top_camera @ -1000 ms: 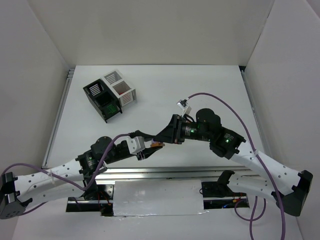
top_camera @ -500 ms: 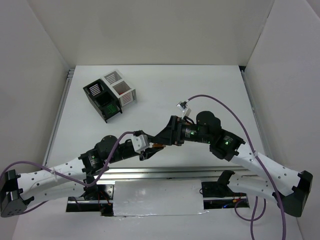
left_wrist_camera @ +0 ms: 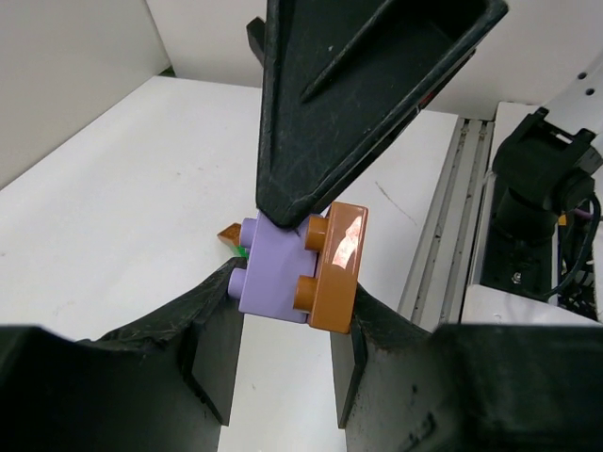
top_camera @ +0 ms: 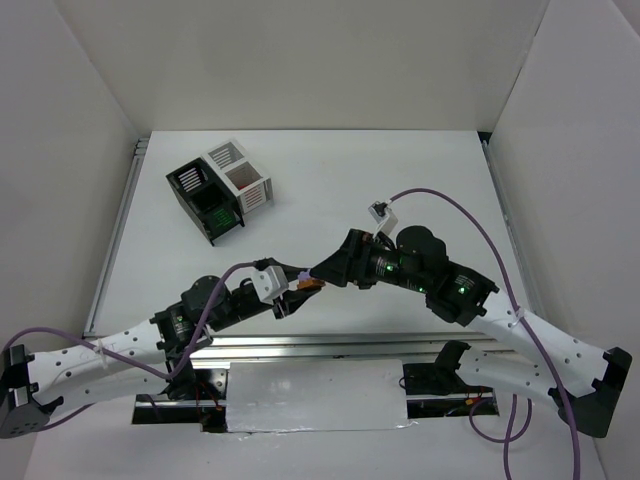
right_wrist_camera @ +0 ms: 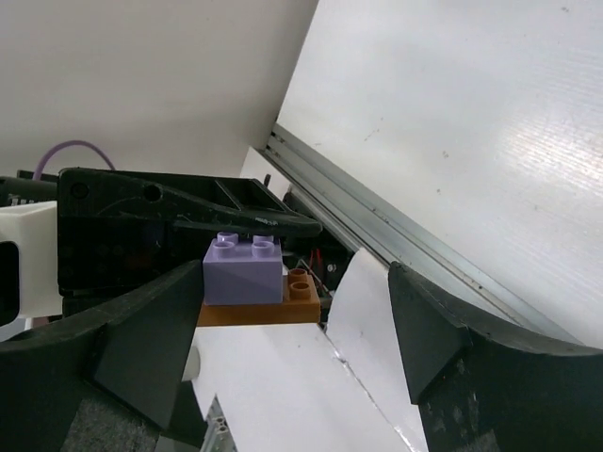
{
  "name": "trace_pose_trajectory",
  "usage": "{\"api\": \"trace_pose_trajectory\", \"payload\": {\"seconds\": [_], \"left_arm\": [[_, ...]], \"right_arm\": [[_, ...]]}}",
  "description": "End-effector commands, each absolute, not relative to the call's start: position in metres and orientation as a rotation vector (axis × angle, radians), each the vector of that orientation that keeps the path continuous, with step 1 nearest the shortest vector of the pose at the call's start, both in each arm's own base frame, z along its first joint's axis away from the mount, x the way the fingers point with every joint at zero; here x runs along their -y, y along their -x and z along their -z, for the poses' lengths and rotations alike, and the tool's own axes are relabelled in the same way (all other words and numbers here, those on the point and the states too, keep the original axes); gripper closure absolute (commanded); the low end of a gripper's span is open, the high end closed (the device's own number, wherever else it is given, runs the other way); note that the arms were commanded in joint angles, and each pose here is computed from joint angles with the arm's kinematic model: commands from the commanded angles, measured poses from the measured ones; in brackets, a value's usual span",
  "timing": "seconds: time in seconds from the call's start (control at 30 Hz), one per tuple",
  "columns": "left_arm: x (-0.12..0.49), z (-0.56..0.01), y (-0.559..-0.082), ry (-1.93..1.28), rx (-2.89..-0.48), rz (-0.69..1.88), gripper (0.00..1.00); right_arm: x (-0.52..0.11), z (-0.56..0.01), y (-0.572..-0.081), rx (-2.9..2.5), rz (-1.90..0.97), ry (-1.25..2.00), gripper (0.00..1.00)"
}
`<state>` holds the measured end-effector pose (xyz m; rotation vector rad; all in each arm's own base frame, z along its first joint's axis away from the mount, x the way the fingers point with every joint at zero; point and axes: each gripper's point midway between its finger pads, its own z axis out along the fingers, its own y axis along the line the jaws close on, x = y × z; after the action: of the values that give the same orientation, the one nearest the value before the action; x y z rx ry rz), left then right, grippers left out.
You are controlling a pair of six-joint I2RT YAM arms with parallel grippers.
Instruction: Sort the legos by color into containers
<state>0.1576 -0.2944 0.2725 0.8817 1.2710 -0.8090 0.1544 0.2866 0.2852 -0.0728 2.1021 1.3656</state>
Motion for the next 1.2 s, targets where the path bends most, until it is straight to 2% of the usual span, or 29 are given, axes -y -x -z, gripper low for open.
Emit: {"api": "trace_pose_trajectory", "payload": {"seconds": [0.0, 0.13, 0.17, 0.37, 0.6, 0.9, 1.03, 1.1, 1.13, 1.17], "left_arm": [[0.288, -0.297, -0.169, -0.791, -1.222, 0.768, 1.0], [0.288, -0.293, -0.169, -0.795, -1.221, 0.758, 1.0], [0.286, -0.292, -0.171, -0.784, -1.223, 0.753, 1.0], [0.287, -0.294, -0.176, -0.758, -1.246, 0.744, 1.0], [0.295, -0.291, -0.172, -0.789, -1.238, 0.776, 1.0], [0.298, -0.288, -0.17, -0.808, -1.242, 0.782, 1.0], [0.298, -0.287, -0.171, -0.804, -1.244, 0.778, 1.0], [0.298, -0.288, -0.172, -0.803, -1.245, 0.775, 1.0], [0.297, -0.287, -0.172, -0.801, -1.249, 0.771, 1.0], [0.296, -0.287, -0.173, -0.797, -1.251, 0.765, 1.0]], "right_arm": [[-0.277, -0.298, -0.162, -2.041, -1.303, 0.085, 0.15], [-0.282, -0.311, -0.147, -1.952, -1.42, 0.18, 0.14], [-0.281, -0.313, -0.145, -1.945, -1.431, 0.172, 0.09], [-0.281, -0.304, -0.144, -1.948, -1.439, 0.166, 0.0], [-0.289, -0.292, -0.153, -1.994, -1.417, 0.136, 0.0], [-0.304, -0.307, -0.149, -1.949, -1.516, 0.184, 0.01], [-0.31, -0.307, -0.145, -1.955, -1.545, 0.212, 0.1], [-0.312, -0.307, -0.142, -1.954, -1.562, 0.228, 0.26], [-0.313, -0.307, -0.141, -1.956, -1.567, 0.23, 0.39], [-0.312, -0.307, -0.14, -1.954, -1.574, 0.234, 0.43]]}}
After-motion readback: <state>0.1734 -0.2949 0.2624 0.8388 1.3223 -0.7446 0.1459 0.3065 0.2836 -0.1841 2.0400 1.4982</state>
